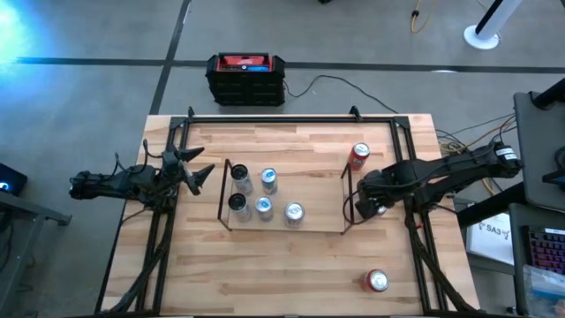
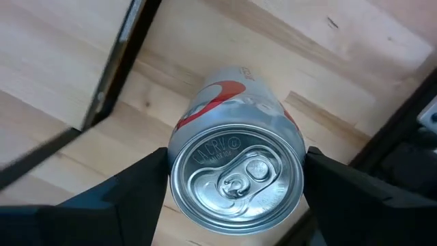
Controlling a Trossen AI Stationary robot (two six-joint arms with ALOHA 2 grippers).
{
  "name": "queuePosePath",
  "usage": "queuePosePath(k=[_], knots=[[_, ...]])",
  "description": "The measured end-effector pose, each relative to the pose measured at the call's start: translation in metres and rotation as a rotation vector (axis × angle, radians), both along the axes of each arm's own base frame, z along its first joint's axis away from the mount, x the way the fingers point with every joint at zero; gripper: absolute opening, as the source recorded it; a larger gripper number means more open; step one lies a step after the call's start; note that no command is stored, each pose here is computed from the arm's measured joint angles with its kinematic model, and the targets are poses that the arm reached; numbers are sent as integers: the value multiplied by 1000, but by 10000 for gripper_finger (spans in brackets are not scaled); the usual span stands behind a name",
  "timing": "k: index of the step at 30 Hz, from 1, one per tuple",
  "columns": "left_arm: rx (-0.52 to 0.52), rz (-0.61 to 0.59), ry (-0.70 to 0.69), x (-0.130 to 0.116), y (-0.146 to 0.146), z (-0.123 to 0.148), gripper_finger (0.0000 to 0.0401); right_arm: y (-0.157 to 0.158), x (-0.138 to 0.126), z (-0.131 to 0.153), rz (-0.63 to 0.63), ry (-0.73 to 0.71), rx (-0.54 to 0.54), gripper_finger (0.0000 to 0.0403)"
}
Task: Place canned beverage on shelf
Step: Put the red-silver soda can on the shelf aligned with the red-silver soda can
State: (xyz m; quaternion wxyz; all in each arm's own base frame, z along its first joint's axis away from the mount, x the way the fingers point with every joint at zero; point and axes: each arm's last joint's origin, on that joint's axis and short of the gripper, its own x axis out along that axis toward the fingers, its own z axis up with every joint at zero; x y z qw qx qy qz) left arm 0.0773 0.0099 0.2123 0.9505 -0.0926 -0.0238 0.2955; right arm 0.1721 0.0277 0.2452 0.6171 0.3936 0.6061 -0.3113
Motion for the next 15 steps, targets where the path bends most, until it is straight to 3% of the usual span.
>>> queuePosePath(k=[15], knots=[[0,0,0,0,0,0,368,1,1,1,354,-47,9,297]])
